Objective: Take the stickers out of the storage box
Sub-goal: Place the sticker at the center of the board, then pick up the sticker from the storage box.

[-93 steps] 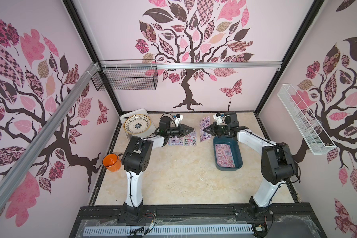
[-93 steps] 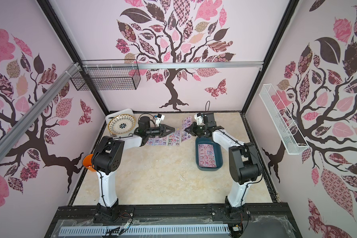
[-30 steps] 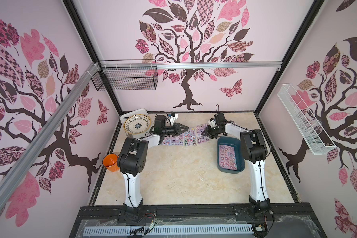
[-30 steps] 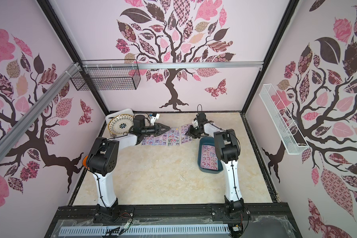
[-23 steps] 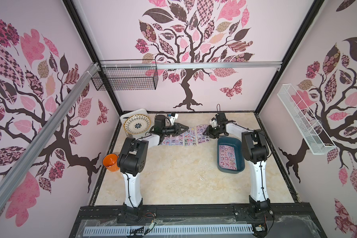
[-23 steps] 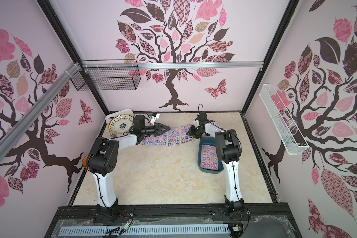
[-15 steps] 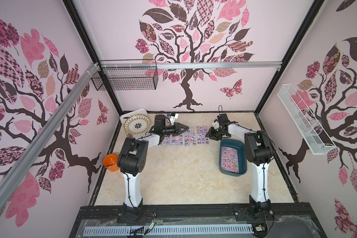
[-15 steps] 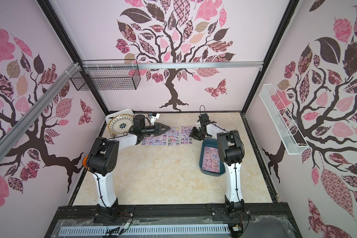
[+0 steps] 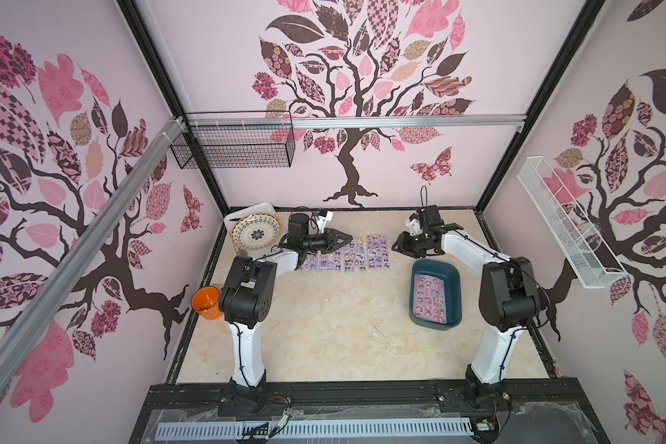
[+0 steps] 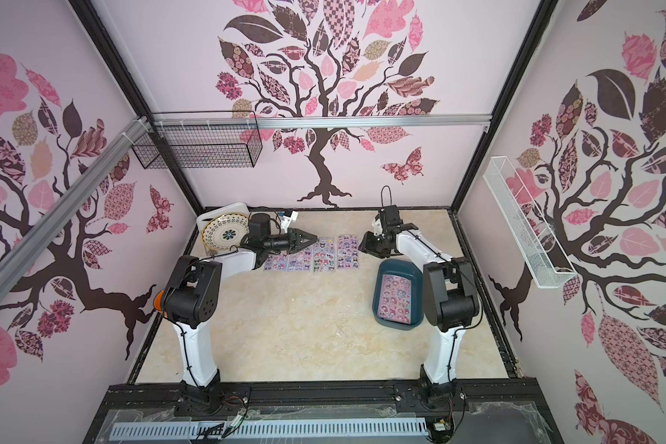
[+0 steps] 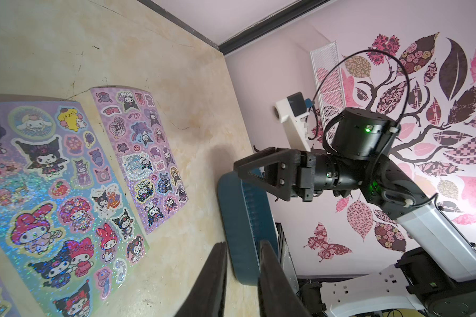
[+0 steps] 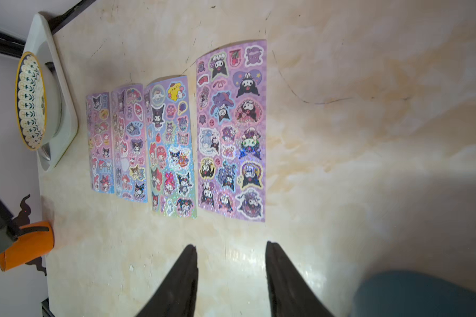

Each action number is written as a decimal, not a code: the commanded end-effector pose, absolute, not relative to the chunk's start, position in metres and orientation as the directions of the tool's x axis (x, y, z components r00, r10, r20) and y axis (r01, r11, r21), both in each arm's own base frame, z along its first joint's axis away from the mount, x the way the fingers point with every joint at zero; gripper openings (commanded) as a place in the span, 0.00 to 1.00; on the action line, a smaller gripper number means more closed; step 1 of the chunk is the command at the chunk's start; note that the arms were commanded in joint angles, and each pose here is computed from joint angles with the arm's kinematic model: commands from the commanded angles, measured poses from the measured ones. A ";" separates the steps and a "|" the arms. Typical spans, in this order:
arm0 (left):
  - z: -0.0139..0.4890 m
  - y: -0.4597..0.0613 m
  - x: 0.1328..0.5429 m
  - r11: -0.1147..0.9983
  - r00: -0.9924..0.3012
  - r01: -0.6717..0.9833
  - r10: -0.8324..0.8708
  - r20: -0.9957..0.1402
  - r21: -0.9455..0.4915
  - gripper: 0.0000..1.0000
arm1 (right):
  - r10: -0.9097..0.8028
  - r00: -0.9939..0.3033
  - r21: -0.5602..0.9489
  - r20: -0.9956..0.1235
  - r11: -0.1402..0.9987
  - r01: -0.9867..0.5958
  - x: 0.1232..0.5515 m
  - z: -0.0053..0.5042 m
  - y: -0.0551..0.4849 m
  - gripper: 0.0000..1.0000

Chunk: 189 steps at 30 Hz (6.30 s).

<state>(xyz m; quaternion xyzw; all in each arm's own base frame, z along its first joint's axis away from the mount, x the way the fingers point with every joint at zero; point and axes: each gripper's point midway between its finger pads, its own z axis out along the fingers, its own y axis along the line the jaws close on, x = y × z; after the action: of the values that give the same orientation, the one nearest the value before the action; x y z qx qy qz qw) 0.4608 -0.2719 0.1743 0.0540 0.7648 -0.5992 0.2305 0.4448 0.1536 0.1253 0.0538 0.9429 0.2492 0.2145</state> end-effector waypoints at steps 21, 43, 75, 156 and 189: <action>0.168 -0.268 0.468 0.331 -0.866 0.398 -0.172 -0.469 -0.856 0.26 | 0.265 -0.844 0.133 -0.466 0.964 0.230 0.310 0.091 0.043 0.79; 0.178 -0.268 0.459 0.332 -0.860 0.416 -0.160 -0.485 -0.846 0.26 | 0.195 -0.945 0.023 -0.262 0.980 0.196 0.339 0.031 0.049 0.99; 0.177 -0.268 0.460 0.331 -0.864 0.416 -0.148 -0.482 -0.847 0.26 | 0.172 -0.952 0.021 -0.251 0.985 0.173 0.334 0.048 0.050 0.48; 0.247 -0.370 0.378 -0.107 -0.833 0.520 0.154 -0.531 -0.847 0.32 | 0.228 -0.886 0.780 -0.403 0.592 -0.203 0.401 0.257 0.199 0.26; 0.257 -0.362 0.387 -0.091 -0.837 0.533 0.084 -0.540 -0.841 0.00 | 0.282 -0.833 0.749 -0.476 0.627 -0.216 0.405 0.270 0.198 0.57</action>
<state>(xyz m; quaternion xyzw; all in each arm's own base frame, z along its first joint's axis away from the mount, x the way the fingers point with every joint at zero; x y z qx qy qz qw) 0.3788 -0.3725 0.2459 0.2430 0.6601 -0.6992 0.1278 0.4059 0.2022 0.2528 0.0231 0.8627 0.4369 0.2536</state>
